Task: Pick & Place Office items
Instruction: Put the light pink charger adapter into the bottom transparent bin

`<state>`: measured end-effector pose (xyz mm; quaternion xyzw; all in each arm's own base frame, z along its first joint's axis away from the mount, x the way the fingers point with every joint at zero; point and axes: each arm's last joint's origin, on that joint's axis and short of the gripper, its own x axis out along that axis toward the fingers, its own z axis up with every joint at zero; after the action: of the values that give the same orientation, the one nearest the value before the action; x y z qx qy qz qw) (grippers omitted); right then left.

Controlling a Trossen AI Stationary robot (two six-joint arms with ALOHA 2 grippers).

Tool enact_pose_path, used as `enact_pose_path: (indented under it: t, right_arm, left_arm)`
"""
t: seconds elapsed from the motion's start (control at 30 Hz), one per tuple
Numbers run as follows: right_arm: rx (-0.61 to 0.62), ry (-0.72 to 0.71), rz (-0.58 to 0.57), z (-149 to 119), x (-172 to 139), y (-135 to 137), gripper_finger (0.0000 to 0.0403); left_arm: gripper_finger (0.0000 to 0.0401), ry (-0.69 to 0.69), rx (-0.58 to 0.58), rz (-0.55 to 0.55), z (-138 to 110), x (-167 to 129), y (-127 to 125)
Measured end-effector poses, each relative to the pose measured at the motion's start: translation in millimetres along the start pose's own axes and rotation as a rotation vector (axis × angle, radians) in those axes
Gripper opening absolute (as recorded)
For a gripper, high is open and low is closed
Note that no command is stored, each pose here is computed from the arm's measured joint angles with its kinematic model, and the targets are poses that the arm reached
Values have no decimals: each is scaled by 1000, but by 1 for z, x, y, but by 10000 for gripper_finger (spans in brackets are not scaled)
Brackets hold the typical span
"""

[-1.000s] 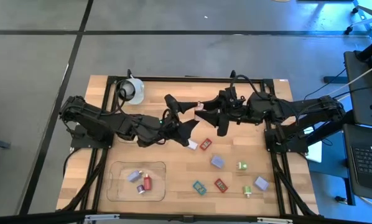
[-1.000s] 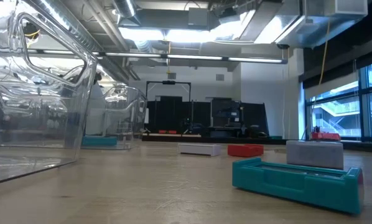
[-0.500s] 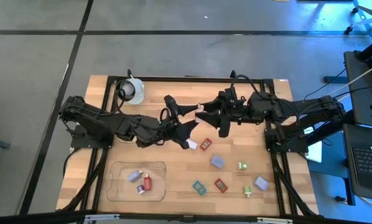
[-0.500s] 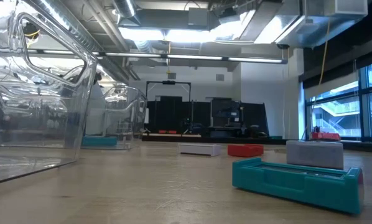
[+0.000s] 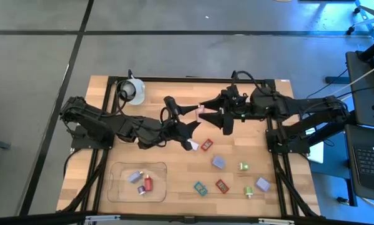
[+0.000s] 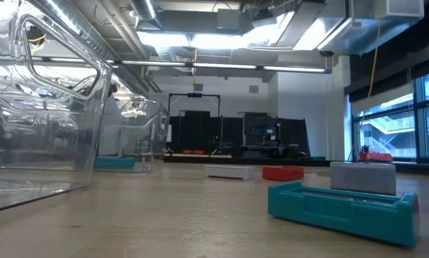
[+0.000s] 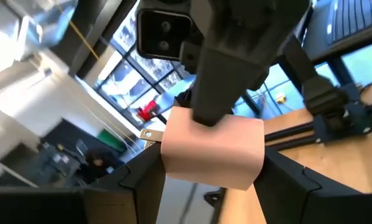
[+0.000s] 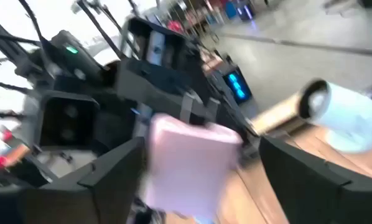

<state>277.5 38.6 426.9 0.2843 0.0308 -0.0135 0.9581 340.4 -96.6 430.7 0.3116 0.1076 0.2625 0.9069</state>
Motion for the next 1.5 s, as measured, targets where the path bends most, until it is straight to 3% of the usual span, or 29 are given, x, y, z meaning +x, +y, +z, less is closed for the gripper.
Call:
enact_pose_path:
  t: [0.27, 0.53, 0.8, 1.03, 1.17, 1.5]
  right_arm:
    - [-28, 244, -146, -8, -30, -19, 367]
    - [-77, 359, -232, -28, -47, -9, 352]
    - [-91, 336, -261, -43, -51, 10, 341]
    - [-81, 294, -329, -52, -52, 16, 341]
    - [-68, 301, -349, -57, -45, 16, 341]
    - [-82, 349, -411, -75, -21, 10, 341]
  left_arm:
    - [205, 123, -352, -54, -15, -2, -8]
    - [203, 525, -634, -198, -56, -26, -30]
    - [204, 830, -655, -324, -66, -92, -52]
    - [204, 987, -616, -244, -82, -140, -60]
    - [204, 1079, -623, -251, -99, -154, -78]
    - [204, 1249, -690, -418, -145, -167, -130]
